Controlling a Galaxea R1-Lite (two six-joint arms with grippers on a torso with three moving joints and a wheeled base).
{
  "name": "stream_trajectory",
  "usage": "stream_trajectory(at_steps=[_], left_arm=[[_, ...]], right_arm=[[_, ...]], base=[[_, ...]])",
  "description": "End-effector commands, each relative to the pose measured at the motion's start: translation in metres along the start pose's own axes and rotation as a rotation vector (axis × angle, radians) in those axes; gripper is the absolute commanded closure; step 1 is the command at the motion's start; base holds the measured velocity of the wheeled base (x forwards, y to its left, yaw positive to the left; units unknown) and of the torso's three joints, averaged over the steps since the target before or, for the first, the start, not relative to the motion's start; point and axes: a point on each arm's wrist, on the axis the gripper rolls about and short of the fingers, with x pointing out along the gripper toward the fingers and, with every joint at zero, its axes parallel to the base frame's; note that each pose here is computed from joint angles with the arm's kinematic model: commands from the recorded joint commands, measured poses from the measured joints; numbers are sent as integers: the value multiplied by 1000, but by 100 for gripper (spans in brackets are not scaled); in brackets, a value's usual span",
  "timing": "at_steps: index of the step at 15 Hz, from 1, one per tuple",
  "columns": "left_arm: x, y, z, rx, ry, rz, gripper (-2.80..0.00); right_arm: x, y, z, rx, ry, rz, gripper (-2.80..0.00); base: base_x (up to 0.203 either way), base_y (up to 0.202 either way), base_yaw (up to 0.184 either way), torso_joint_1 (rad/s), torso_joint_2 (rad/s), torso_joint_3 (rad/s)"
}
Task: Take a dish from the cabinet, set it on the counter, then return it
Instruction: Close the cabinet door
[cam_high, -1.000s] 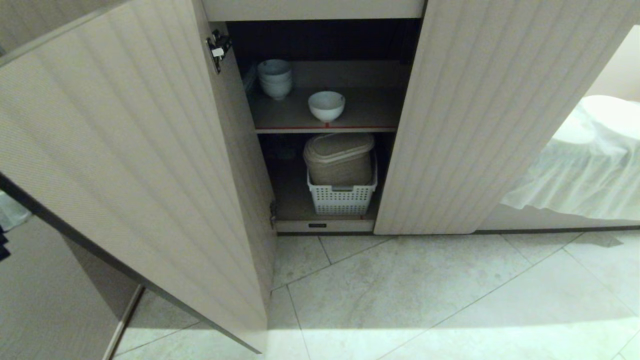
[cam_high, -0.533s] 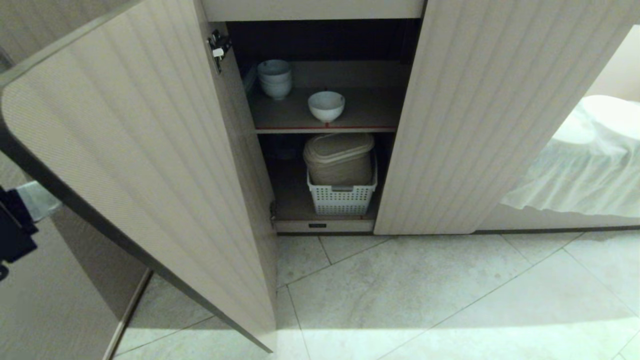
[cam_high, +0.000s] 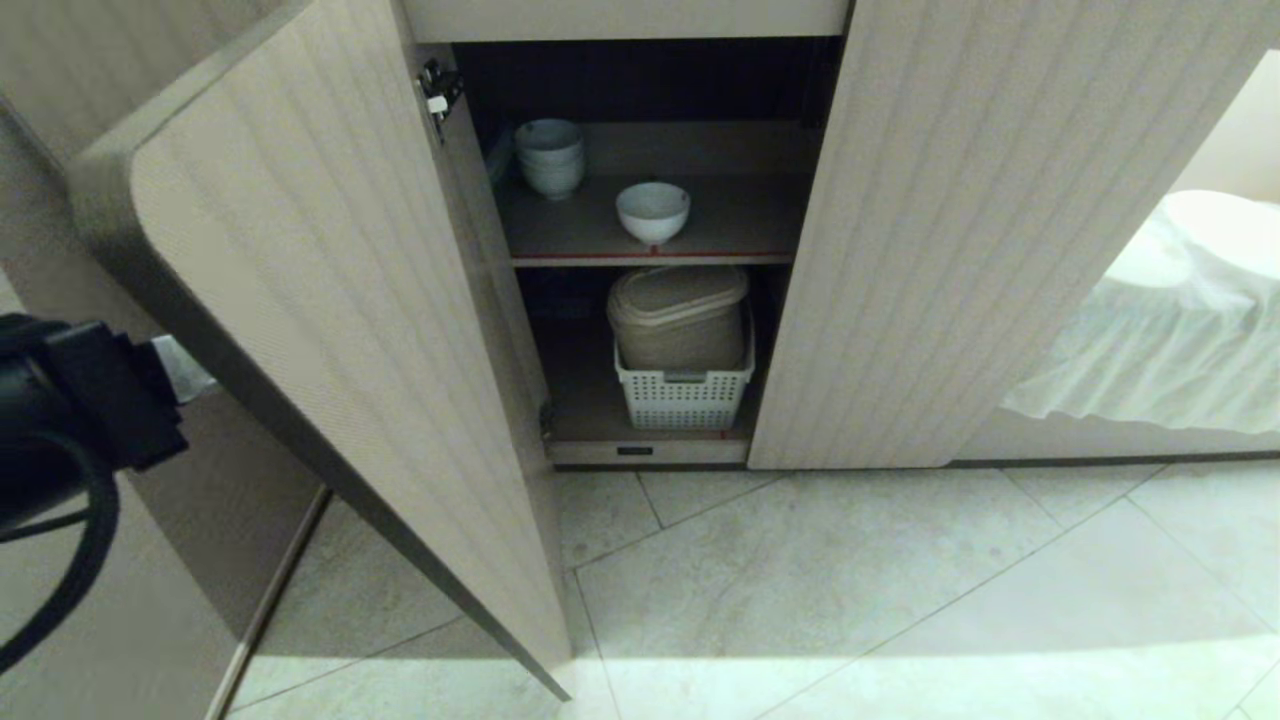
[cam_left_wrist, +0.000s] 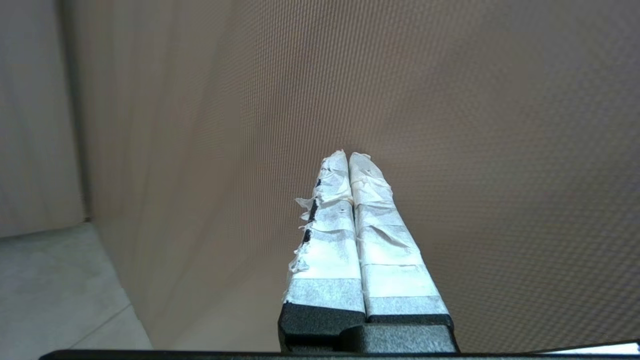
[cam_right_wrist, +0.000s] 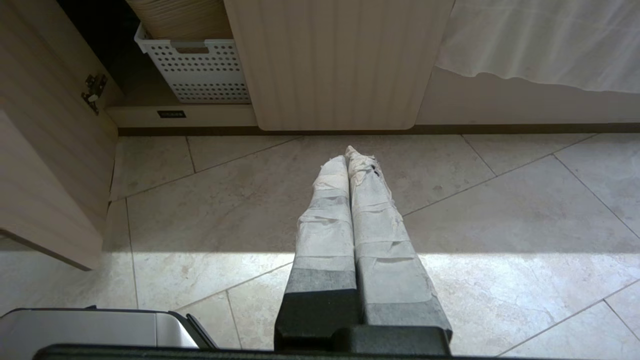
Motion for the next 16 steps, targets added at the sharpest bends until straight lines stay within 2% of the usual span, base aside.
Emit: stream_trajectory(at_steps=[1,4,11,16], left_arm=[[15,1,0,-8,26,-12,0],[29,1,0,-1,-3,-39,0],[57,-5,1,-2,21,-89,0],[96,-11,5,2,19,-130,0]], right_arm=[[0,0,0,0,-1,2,0],[0,0,0,-1,-1,0,0],[0,0,0,-1,-1,2,0],[0,0,0,0,-1,1,0]], base=[[0,0,0,0,0,0],[0,0,0,0,0,0],[0,0,0,0,0,0],[0,0,0,0,0,0]])
